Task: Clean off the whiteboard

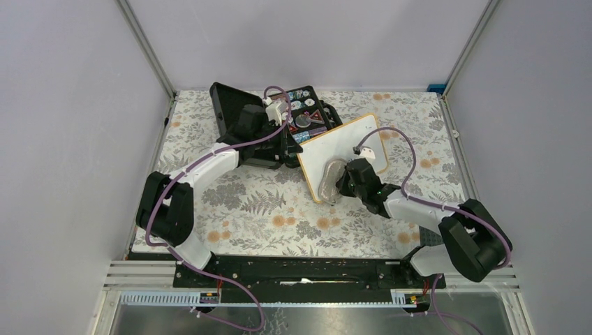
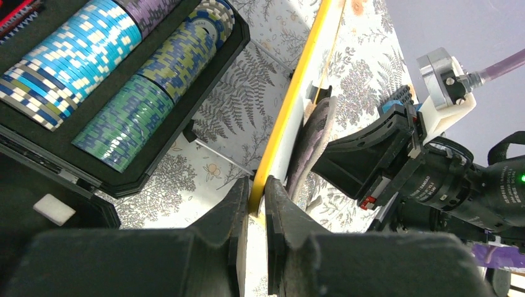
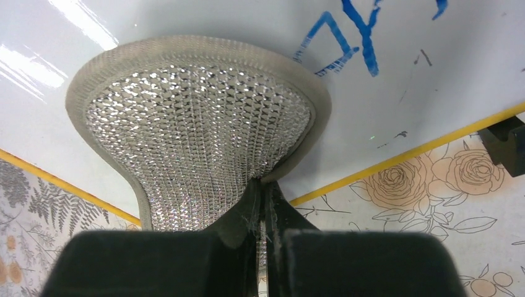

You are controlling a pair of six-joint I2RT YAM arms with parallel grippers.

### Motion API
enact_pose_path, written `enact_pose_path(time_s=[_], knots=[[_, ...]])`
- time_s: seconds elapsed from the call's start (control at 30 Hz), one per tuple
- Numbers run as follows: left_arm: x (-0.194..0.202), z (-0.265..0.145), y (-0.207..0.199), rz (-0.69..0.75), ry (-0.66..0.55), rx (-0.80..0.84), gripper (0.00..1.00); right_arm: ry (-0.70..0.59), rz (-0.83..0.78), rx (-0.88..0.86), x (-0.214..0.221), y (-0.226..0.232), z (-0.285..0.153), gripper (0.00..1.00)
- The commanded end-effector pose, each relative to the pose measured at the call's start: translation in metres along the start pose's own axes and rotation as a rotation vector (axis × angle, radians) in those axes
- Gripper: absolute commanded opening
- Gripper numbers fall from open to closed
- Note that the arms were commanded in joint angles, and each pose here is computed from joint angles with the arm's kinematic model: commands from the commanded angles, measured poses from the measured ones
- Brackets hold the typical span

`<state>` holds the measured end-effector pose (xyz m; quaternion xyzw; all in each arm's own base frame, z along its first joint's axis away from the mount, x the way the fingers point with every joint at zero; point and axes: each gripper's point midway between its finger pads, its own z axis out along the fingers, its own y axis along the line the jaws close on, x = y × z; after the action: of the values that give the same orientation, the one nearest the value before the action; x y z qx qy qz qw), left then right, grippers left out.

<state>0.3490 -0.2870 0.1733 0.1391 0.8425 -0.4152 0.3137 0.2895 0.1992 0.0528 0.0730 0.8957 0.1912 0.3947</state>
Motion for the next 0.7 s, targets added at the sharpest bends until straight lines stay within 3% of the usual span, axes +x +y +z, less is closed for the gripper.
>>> enact_pose_path(time_s=[0.0, 0.13, 0.27, 0.37, 0.67], knots=[[0.004, -0.001, -0.006, -0.009, 0.024, 0.01, 0.0, -0.031, -0.057, -0.068, -0.029, 0.048, 0.004, 0.0], [0.004, -0.001, -0.004, -0.005, 0.022, 0.0, 0.0, -0.083, -0.103, -0.189, -0.056, 0.115, -0.001, 0.0], [0.004, -0.001, -0.003, -0.005, 0.026, -0.007, 0.0, -0.161, -0.143, -0.138, -0.081, 0.117, -0.001, 0.0], [0.004, 0.0, -0.003, -0.006, 0.027, -0.005, 0.0, -0.206, -0.15, -0.053, -0.094, 0.088, 0.001, 0.0], [0.0, -0.004, -0.01, 0.001, 0.017, 0.013, 0.0, -0.08, 0.0, 0.228, -0.068, -0.071, 0.012, 0.0]])
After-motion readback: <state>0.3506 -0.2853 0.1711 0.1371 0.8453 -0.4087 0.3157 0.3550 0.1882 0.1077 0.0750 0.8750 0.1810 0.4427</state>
